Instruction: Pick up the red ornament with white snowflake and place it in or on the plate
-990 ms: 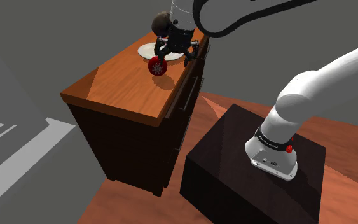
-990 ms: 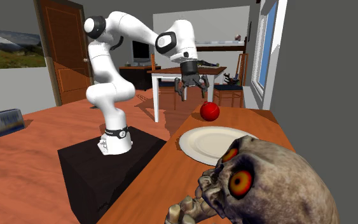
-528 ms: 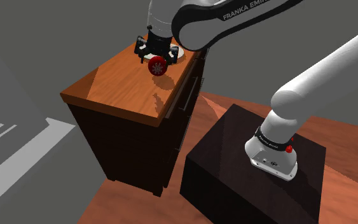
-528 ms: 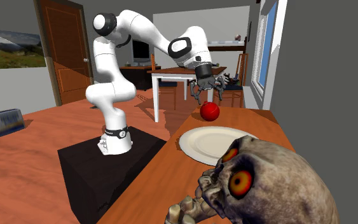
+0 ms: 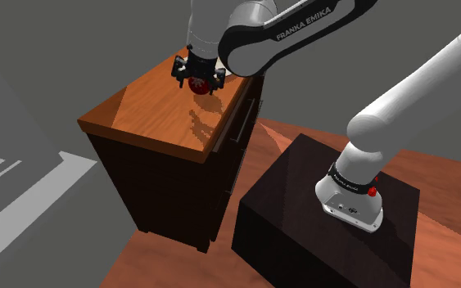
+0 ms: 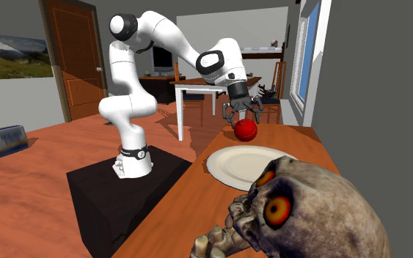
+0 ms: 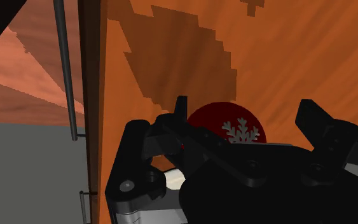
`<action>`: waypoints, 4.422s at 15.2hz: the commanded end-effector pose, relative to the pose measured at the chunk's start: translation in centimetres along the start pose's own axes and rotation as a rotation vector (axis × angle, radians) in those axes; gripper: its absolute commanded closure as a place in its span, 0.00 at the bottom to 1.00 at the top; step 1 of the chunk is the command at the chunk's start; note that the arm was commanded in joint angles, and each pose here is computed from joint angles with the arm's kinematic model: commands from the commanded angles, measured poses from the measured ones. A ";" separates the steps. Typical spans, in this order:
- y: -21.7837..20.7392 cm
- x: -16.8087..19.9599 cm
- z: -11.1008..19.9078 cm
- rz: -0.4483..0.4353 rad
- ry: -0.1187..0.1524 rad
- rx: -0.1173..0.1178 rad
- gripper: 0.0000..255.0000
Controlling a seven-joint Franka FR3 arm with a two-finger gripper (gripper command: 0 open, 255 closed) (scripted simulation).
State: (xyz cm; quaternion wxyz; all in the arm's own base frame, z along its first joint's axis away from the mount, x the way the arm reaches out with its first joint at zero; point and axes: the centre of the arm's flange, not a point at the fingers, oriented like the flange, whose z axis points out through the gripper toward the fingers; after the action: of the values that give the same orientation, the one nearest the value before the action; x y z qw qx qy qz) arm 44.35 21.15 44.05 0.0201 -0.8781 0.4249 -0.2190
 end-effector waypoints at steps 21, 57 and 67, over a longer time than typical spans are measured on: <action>-7.0 7.1 0.5 0.647 -0.071 -0.231 0.00; -8.3 14.4 2.3 1.115 -0.123 -0.398 1.00; -9.5 16.3 -2.4 1.115 -0.123 -0.398 1.00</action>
State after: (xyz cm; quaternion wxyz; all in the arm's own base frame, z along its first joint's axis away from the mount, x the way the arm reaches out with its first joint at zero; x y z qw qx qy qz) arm 59.25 15.36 53.79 -0.0084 -0.5203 0.8530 -0.0402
